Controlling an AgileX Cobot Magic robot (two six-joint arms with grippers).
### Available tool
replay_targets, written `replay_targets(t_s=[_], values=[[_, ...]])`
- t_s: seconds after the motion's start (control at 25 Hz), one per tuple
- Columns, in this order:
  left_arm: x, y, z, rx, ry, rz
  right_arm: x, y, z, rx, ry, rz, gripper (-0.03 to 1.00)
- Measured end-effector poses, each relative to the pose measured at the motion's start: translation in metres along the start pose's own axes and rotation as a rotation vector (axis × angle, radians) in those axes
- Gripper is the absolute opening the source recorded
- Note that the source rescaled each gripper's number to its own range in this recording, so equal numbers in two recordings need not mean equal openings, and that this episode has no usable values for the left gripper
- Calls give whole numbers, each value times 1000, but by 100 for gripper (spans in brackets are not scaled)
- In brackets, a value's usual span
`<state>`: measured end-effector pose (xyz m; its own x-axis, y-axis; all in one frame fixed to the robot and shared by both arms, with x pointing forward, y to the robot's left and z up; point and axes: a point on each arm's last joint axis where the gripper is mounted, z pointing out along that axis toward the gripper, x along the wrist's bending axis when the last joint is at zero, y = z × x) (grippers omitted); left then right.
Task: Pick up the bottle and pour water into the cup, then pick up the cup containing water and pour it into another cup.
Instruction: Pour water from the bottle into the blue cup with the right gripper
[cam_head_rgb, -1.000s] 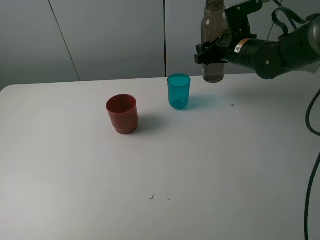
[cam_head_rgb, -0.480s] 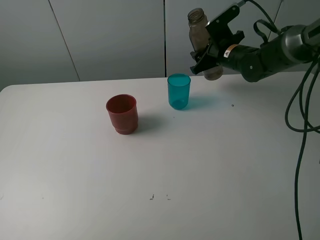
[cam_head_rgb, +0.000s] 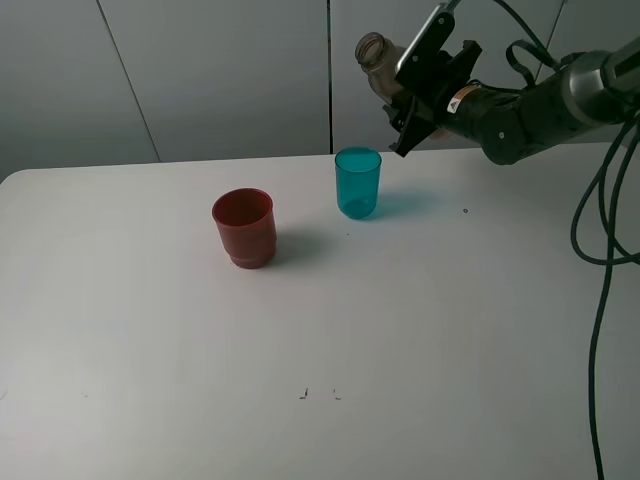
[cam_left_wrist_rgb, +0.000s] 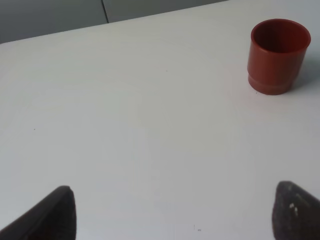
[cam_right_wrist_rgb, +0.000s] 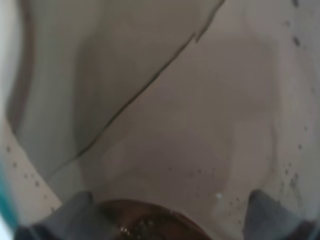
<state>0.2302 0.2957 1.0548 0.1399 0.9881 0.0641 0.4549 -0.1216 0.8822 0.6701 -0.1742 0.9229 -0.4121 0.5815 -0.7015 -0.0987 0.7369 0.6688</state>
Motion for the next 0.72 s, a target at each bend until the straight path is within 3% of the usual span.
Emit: replay_targets(t_s=[0.72], values=[[0, 0, 0, 0, 0, 0, 8, -9, 13, -14, -9, -208, 3]])
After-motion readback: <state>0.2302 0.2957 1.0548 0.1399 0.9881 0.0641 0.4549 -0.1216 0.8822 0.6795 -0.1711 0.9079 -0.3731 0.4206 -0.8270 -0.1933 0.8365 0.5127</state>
